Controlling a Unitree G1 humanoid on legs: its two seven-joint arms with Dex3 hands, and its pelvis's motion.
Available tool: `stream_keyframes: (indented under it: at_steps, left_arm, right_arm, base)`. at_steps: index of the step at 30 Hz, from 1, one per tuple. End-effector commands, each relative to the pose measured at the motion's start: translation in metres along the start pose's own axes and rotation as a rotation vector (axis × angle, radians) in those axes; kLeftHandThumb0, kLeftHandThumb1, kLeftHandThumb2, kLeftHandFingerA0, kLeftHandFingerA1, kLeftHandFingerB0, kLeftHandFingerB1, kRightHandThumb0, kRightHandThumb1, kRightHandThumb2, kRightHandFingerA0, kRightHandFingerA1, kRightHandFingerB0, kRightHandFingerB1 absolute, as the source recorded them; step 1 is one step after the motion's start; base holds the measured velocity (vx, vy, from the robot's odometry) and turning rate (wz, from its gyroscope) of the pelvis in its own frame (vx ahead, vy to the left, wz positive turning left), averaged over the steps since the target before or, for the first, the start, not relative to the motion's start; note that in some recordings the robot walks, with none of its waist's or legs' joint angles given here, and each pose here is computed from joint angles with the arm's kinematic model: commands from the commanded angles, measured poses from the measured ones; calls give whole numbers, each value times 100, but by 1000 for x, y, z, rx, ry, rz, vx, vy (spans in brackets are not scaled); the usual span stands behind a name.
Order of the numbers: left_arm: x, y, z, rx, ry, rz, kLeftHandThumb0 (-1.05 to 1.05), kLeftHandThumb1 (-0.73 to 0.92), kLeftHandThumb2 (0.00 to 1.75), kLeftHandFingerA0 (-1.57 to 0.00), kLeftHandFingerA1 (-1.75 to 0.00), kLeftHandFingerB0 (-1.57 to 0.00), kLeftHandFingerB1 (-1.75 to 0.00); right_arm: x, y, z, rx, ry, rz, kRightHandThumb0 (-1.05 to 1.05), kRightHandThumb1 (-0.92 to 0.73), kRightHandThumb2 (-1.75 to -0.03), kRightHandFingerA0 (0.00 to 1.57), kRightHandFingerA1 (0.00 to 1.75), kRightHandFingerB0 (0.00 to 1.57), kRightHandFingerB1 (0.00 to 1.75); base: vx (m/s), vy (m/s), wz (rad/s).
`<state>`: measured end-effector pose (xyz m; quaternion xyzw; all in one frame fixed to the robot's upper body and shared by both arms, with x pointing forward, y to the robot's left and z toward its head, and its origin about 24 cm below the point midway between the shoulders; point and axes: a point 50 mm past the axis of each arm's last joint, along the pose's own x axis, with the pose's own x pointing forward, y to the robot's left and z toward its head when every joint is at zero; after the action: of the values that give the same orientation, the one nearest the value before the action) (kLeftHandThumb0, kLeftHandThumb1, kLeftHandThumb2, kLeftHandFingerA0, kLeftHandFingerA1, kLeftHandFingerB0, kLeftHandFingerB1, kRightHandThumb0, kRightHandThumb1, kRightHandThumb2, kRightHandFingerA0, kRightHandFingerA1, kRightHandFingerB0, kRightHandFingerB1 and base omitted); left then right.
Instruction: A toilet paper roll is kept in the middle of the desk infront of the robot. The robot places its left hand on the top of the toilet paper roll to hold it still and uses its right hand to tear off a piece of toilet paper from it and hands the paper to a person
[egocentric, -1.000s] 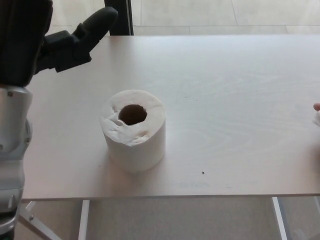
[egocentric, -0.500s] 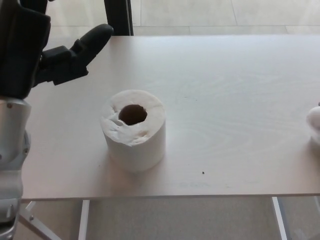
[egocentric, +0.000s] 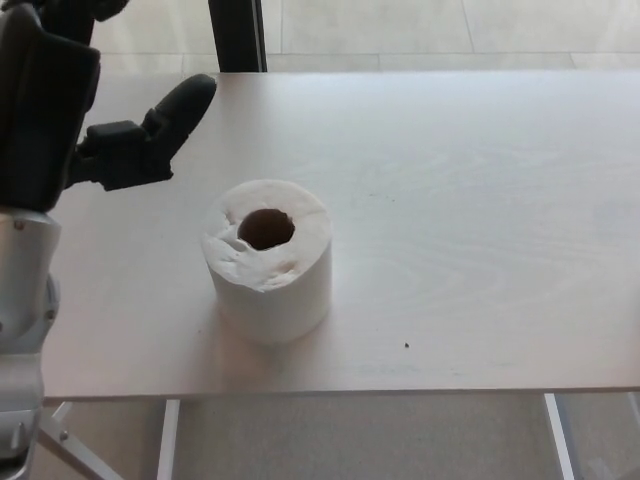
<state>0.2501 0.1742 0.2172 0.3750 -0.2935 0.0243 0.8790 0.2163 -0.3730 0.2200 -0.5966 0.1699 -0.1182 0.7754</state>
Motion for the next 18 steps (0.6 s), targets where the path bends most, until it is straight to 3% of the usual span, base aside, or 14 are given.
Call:
stream_keyframes:
  at_steps: [1, 2, 4, 5, 9, 10, 11, 12, 13, 14, 16, 17, 18]
  left_arm:
    - [-55, 27, -33, -78, 179, 140, -38, 65, 64, -8, -55, -21, -45]
    - [-84, 36, -49, -128, 315, 177, -38, 69, 61, -2, -50, -18, -37]
    - [-105, 45, -60, -147, 414, 231, -41, 72, 61, 0, -40, -13, -37]
    - [-121, 56, -70, -170, 506, 299, -39, 69, 61, -1, -56, -16, -40]
    - [-173, 95, -102, -28, 701, 539, -43, 68, 61, 0, -70, -15, -54]
    - [-195, 108, -113, 14, 788, 611, -50, 57, 87, -2, -67, -9, -57]
    - [-218, 119, -123, 59, 880, 680, -46, 72, 64, 0, -69, -8, -56]
    - [-224, 121, -125, 69, 904, 695, -46, 72, 64, 0, -69, -8, -56]
    - [-237, 125, -130, 88, 961, 707, -45, 76, 64, 0, -58, -2, -55]
    - [-266, 134, -134, 97, 1047, 801, -44, 69, 75, 0, -43, -1, -49]
    - [-282, 140, -135, 90, 1081, 886, -41, 63, 78, 0, -47, 0, -55]
    - [-315, 149, -141, 78, 1154, 1086, -34, 59, 86, 0, -39, 0, -39]
    - [-330, 153, -143, 57, 1192, 1196, -33, 59, 84, 0, -35, 0, -41]
  right_arm:
    - [-115, 8, -104, 676, 135, -307, -32, -60, -58, 52, 57, 40, 41]
    - [-140, 19, -147, 788, 231, -486, -25, -58, -57, 67, 66, 48, 45]
    - [-155, 27, -176, 863, 344, -632, -23, -58, -57, 75, 81, 49, 45]
    - [-166, 34, -195, 915, 375, -722, -25, -60, -57, 77, 100, 51, 47]
    - [-190, 62, -223, 895, 562, -911, -32, -54, -57, 79, 106, 62, 55]
    - [-192, 76, -232, 949, 617, -916, -29, -55, -57, 84, 107, 67, 54]
    - [-194, 88, -239, 1003, 655, -920, -26, -55, -56, 80, 109, 66, 56]
    - [-194, 91, -241, 1016, 659, -922, -26, -55, -56, 80, 109, 66, 56]
    - [-194, 95, -241, 1023, 676, -916, -31, -46, -85, 78, 100, 60, 67]
    - [-196, 99, -232, 1010, 696, -869, -34, -58, -57, 59, 118, 60, 63]
    - [-198, 100, -224, 998, 691, -848, -34, -60, -58, 58, 123, 55, 66]
    - [-201, 103, -213, 986, 672, -800, -38, -64, -59, 52, 123, 50, 69]
    - [-201, 107, -216, 993, 688, -778, -36, -62, -58, 52, 114, 53, 64]
  base:
    - [0, 0, 0]
    - [0, 0, 0]
    - [0, 0, 0]
    - [0, 0, 0]
    - [0, 0, 0]
    - [0, 0, 0]
    - [0, 0, 0]
    - [0, 0, 0]
    - [0, 0, 0]
    - [0, 0, 0]
    - [0, 0, 0]
    - [0, 0, 0]
    - [0, 0, 0]
